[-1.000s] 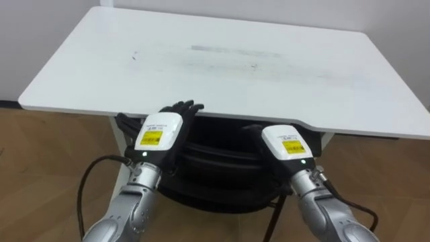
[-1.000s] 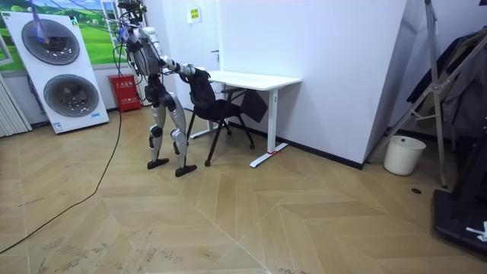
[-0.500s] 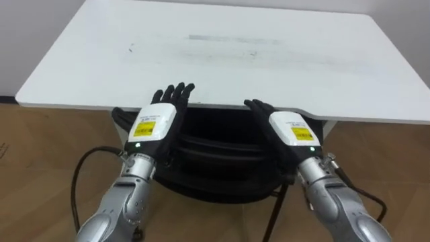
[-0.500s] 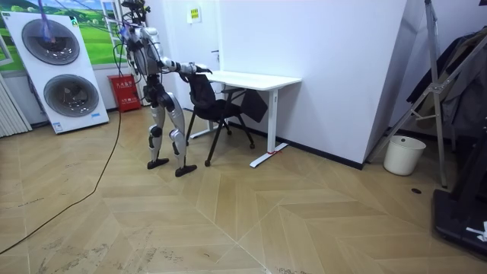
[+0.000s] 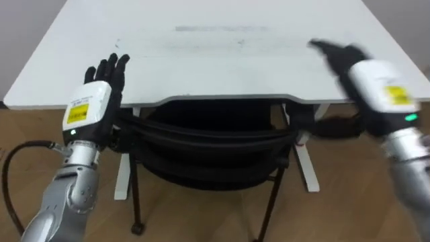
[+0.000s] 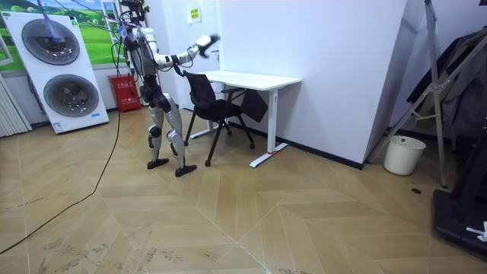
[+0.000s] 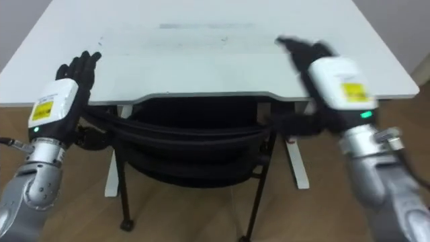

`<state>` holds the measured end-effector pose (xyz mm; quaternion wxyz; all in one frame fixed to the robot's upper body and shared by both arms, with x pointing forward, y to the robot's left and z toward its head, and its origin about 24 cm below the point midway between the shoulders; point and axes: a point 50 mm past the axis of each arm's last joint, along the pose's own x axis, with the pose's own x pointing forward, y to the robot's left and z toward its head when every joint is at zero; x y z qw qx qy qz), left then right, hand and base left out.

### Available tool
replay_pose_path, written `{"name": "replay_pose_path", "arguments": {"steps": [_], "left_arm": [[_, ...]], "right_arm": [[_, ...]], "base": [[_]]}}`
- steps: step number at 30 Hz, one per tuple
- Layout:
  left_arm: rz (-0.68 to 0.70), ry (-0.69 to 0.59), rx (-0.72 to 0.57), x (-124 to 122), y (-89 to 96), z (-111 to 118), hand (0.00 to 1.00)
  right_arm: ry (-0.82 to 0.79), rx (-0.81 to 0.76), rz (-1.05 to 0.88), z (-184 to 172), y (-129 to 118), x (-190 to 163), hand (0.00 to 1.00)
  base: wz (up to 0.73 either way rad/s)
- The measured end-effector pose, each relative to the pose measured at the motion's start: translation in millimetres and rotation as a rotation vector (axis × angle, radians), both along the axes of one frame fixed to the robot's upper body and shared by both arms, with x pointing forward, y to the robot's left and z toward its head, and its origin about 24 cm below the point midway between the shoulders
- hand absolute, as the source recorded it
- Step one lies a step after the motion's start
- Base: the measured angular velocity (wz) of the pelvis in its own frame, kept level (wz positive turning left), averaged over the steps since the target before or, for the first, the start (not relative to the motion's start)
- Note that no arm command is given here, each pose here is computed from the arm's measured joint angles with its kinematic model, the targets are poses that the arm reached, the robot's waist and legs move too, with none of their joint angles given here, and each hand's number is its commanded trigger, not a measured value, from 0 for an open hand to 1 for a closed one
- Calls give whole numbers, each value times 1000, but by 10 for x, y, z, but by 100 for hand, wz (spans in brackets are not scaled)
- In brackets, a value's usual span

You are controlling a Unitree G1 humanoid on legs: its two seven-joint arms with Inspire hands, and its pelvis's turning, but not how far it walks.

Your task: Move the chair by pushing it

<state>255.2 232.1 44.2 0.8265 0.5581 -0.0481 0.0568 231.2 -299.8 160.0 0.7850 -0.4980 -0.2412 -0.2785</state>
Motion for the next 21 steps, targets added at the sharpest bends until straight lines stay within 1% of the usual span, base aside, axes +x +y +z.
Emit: {"name": "replay_pose_path", "arguments": {"steps": [1, 2, 3, 4, 5, 6, 7, 8, 9, 10, 11, 12, 13, 14, 15, 16, 17, 18, 19, 20, 21], "left_arm": [[16, -13, -14, -40, 45, -11, 0], [45, -34, -30, -102, 117, -24, 0], [66, -47, -40, -135, 158, -29, 0], [111, -86, -62, -189, 241, -19, 0], [167, -182, -99, -216, 332, 61, 0], [210, -248, -123, -234, 397, 128, 0], [302, -393, -174, -290, 550, 294, 0], [345, -467, -204, -324, 626, 382, 0], [431, -606, -273, -413, 778, 532, 0], [515, -708, -331, -521, 918, 615, 0], [600, -757, -378, -652, 1044, 601, 0], [641, -771, -400, -723, 1101, 578, 0], [717, -776, -439, -876, 1198, 505, 0], [766, -748, -462, -977, 1244, 404, 0], [857, -688, -517, -1138, 1314, 194, 0], [977, -579, -574, -1330, 1368, -96, 0], [1117, -449, -629, -1564, 1365, -427, 0], [1188, -386, -655, -1690, 1339, -584, 0], [1308, -288, -723, -1938, 1243, -842, 0], [1404, -204, -761, -2175, 1153, -1036, 0], [1449, -162, -764, -2295, 1119, -1119, 0]], "right_arm": [[-128, 64, -72, 116, -158, -99, 0], [-222, 97, -140, 171, -274, -203, 0], [-257, 105, -171, 182, -318, -251, 0], [-312, 126, -222, 180, -397, -350, 0], [-357, 150, -272, 164, -478, -458, 0], [-378, 165, -294, 155, -511, -506, 0], [-415, 201, -331, 129, -567, -594, 0], [-435, 220, -350, 117, -598, -641, 0], [-478, 257, -394, 106, -666, -743, 0], [-519, 304, -442, 82, -742, -856, 0], [-550, 357, -494, 38, -817, -976, 0], [-559, 386, -519, 3, -851, -1035, 0], [-558, 461, -579, -119, -916, -1176, 0], [-542, 510, -618, -229, -948, -1263, 0], [-477, 599, -703, -503, -1000, -1414, 0], [-407, 726, -794, -822, -1013, -1545, 0], [-332, 862, -878, -1148, -987, -1660, 0], [-297, 931, -919, -1310, -962, -1718, 0], [-236, 1069, -1009, -1612, -881, -1889, 0], [-188, 1192, -1098, -1882, -773, -2079, 0], [-159, 1234, -1149, -2006, -719, -2195, 0]], "base": [[-6], [-9], [-14], [-14], [-11], [-6], [0], [-13], [-24], [-20], [-9], [4], [0], [0], [-5], [-13], [-13], [-11], [0], [0], [11]]}}
